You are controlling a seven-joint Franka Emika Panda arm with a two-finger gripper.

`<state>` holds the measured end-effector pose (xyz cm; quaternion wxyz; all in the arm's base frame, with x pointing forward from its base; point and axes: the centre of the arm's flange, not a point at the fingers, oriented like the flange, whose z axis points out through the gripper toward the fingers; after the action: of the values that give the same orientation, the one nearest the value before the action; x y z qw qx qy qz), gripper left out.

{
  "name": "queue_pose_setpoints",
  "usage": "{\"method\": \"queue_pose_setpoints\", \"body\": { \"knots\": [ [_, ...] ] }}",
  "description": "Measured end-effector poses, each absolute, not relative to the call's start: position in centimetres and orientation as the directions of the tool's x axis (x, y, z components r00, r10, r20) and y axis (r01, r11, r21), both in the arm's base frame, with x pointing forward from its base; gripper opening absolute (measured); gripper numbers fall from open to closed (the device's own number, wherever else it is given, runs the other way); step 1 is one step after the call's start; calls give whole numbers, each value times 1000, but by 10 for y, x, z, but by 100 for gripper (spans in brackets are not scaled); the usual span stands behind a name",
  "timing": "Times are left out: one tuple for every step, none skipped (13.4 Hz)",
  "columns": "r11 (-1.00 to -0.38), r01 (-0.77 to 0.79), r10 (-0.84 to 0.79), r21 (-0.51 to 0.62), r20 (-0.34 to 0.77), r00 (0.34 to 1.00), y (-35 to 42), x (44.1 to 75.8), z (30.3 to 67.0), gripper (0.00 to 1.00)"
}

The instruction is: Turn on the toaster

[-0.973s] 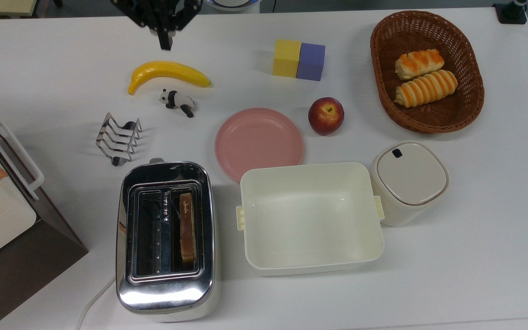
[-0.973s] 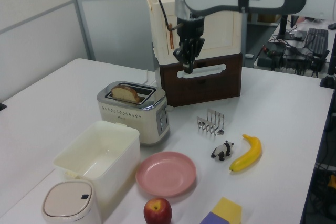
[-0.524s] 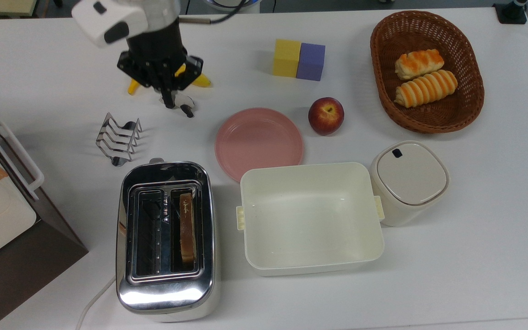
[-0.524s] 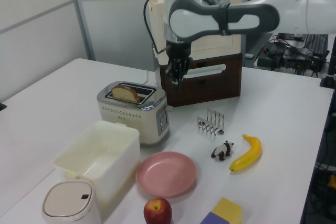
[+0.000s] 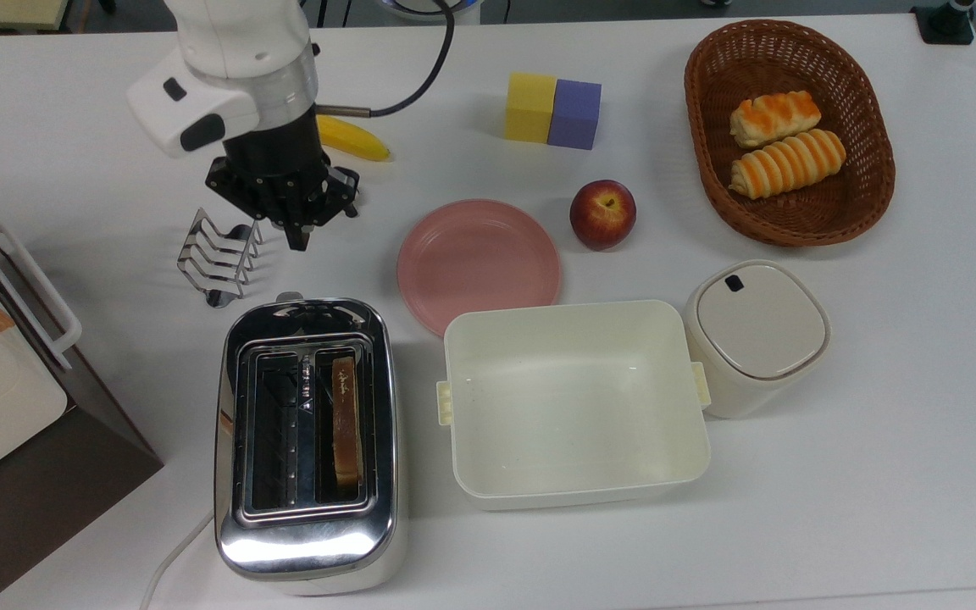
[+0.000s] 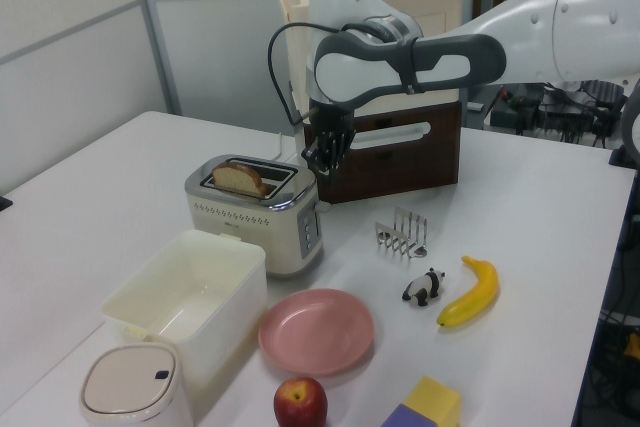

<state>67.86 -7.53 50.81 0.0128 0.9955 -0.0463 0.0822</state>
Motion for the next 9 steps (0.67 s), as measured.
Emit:
{"method": "queue_pose_setpoints", "body": {
  "knots": [
    [-995,-96,-91,19,169,981,-77,680,505,1],
    [-995,-98,-93,20,177,980,-79,682,504,1],
    [-995,-100,-95,21,181,979,-81,683,503,1],
    [-994,-102,-97,23,181,979,-83,683,501,1],
    [-994,-104,-98,27,179,979,-87,683,499,1],
    [-994,-106,-99,29,175,979,-90,684,496,1],
    [-994,-109,-102,30,177,979,-94,686,490,1],
    [-993,-110,-102,34,180,978,-96,688,486,1],
    [-993,-110,-101,40,182,978,-99,689,482,1]
  ]
}}
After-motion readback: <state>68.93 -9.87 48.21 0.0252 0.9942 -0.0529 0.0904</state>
